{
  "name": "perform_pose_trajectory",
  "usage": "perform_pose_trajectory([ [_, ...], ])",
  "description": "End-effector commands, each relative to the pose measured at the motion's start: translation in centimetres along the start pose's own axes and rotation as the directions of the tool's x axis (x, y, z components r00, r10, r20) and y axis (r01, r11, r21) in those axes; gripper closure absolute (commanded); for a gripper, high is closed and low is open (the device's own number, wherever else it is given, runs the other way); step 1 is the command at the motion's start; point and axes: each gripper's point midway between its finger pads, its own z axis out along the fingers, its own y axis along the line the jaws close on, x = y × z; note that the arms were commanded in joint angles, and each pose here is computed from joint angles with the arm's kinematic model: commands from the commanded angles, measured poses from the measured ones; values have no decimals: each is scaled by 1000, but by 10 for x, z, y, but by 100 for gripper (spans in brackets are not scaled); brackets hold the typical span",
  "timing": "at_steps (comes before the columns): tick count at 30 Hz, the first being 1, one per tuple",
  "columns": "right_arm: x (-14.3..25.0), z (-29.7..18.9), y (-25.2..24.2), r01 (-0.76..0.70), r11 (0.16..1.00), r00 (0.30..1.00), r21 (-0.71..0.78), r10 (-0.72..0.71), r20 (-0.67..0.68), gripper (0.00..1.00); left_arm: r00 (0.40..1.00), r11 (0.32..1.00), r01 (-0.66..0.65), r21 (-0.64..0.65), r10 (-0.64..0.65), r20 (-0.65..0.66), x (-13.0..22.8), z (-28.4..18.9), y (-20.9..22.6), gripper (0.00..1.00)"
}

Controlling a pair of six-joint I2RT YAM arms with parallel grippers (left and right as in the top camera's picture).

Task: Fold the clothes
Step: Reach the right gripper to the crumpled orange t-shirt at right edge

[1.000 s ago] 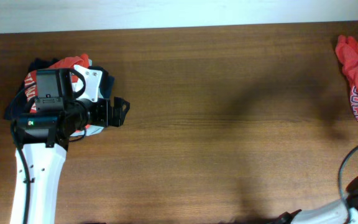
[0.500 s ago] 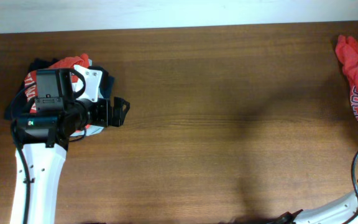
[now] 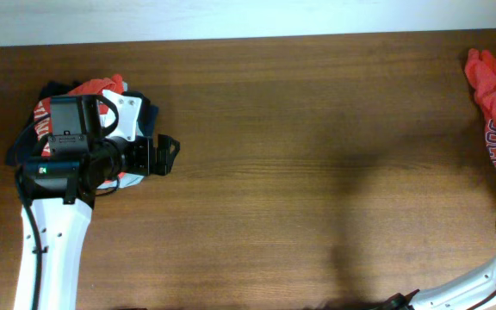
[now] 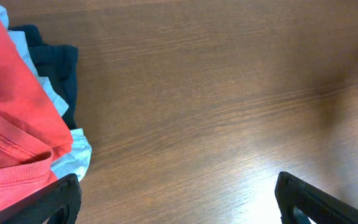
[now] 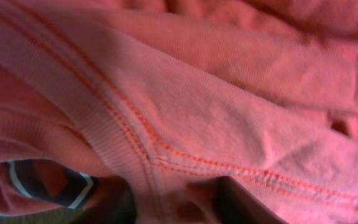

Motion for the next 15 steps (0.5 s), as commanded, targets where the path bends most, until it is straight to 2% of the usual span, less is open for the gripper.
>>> perform_pose_trajectory([
  [1,-4,0,0,-16,1000,1000,2,16,9,84,1000,1000,8,8,-9,18,-6,-5,-2,1],
  [3,-2,-3,0,-16,1000,1000,4,16,2,96,1000,1000,8,8,-8,18,-6,-5,-2,1],
  [6,-3,-19,10,-64,996,998,-59,65,-1,96,1000,1000,8,8,-8,18,-6,-5,-2,1],
  [9,-8,-57,44,-79,969,997,-234,82,5,96,1000,1000,7,8,-7,19,-6,-5,-2,1],
  [12,-2,-106,85,-21,913,999,-408,32,21,96,1000,1000,5,7,-6,24,-7,-5,-2,1],
  [15,24,-159,129,62,843,998,-534,-54,31,96,1000,1000,4,7,-4,28,-8,-5,-2,1],
])
